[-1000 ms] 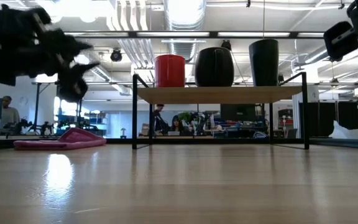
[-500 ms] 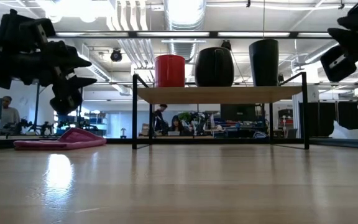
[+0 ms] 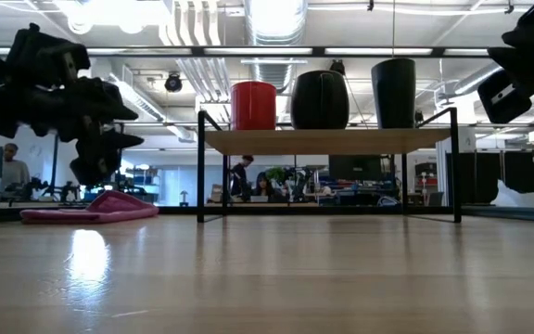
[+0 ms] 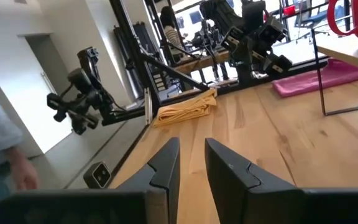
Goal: Stack small to large cups/mugs on shelf
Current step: Return to Home Position
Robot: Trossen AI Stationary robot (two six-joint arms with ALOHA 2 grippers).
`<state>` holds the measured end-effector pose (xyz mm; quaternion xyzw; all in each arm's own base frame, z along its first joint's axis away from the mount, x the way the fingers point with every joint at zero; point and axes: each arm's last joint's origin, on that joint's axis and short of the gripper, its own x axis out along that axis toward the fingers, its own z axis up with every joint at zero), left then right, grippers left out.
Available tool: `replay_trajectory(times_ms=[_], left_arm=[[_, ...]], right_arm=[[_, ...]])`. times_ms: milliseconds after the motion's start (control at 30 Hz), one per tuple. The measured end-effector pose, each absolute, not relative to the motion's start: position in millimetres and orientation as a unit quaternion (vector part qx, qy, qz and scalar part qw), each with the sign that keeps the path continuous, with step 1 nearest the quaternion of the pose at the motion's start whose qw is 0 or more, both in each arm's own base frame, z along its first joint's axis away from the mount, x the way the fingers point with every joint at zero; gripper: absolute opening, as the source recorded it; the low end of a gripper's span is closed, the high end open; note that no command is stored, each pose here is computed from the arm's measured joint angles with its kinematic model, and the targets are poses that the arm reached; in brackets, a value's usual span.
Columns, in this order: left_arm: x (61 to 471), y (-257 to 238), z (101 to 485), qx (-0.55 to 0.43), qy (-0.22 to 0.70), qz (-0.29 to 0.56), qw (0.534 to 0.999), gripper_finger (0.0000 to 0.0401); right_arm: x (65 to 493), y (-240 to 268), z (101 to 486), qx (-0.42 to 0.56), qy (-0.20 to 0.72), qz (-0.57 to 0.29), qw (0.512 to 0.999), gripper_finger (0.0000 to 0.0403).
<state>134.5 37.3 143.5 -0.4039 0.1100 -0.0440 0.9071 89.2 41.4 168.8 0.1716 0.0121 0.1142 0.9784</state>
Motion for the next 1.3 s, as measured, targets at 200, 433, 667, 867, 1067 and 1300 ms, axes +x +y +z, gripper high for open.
replay_trajectory(times_ms=[200,433,667,867,1067,1300], left_arm=[[136,38,137,-0.413,0.131,-0.036,0.9,0.0146],[138,39,130,-0.424,0.156,-0.025,0.892,0.0146],[139,39,123,-0.434,0.18,-0.015,0.882,0.0146],[140,39,117,-0.443,0.2,-0.007,0.874,0.0146],[140,40,111,-0.45,0.218,0.001,0.866,0.0146],[140,40,105,-0.457,0.237,0.009,0.857,0.0146]], right_arm=[[89,41,169,0.172,0.012,0.114,0.978,0.0068],[89,41,169,0.171,0.012,0.114,0.978,0.0068],[89,41,169,0.171,0.012,0.114,0.978,0.0068],[89,41,169,0.171,0.013,0.114,0.978,0.0068],[89,41,169,0.171,0.013,0.114,0.978,0.0068],[89,41,169,0.171,0.013,0.114,0.978,0.0068]])
